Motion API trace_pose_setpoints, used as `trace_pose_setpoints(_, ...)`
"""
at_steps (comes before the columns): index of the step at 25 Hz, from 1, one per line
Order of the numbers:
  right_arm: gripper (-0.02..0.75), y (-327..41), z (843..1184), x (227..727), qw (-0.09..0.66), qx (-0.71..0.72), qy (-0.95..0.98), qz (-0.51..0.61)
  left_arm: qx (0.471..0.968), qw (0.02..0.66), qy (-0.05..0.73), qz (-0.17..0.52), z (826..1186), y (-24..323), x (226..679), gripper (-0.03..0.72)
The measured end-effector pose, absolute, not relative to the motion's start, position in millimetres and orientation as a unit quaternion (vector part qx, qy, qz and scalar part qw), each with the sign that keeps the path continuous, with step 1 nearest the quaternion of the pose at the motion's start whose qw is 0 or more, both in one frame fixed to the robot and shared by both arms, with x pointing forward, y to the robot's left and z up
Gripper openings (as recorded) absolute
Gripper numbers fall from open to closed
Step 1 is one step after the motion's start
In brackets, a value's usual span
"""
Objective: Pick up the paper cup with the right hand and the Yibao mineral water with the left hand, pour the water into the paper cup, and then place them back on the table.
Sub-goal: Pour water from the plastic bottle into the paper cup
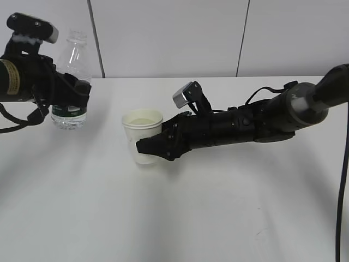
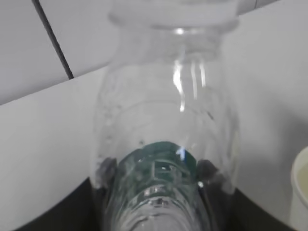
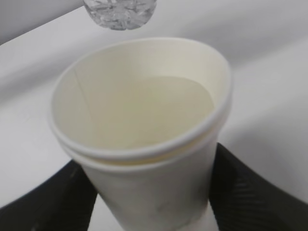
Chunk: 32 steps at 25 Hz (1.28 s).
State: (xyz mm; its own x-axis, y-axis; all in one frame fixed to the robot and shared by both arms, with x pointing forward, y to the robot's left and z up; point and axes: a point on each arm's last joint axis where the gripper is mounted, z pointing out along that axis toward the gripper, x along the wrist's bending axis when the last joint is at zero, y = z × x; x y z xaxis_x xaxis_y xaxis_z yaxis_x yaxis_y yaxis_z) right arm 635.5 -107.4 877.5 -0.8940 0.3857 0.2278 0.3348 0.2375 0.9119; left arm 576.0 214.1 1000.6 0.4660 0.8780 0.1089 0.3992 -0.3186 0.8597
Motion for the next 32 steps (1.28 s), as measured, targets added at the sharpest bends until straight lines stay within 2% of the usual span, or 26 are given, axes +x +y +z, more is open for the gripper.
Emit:
trace_pose_setpoints(6,0.523,-107.5,878.2,636.6,0.024,0.236,0.782,0.577,0.735,0.45,0.426,0.275,991.3,226.5,586.4,0.323)
trace_pose_setpoints(19,0.523,-107.5,878.3,636.8,0.024,0.237,0.781,0.577,0.702,0.53,0.397,0.262,938.5,225.5,610.2,0.323)
trace_pose_setpoints(23,0.523,-107.5,878.3,636.8,0.024,0.237,0.781,0.577,0.698,0.54,0.394,0.259,921.2,224.0,613.5,0.323)
trace_pose_setpoints(32,0.523,-107.6,878.2,637.0,0.025,0.239,0.781,0.577,0.69,0.539,0.382,0.295,904.6,226.6,620.2,0.323)
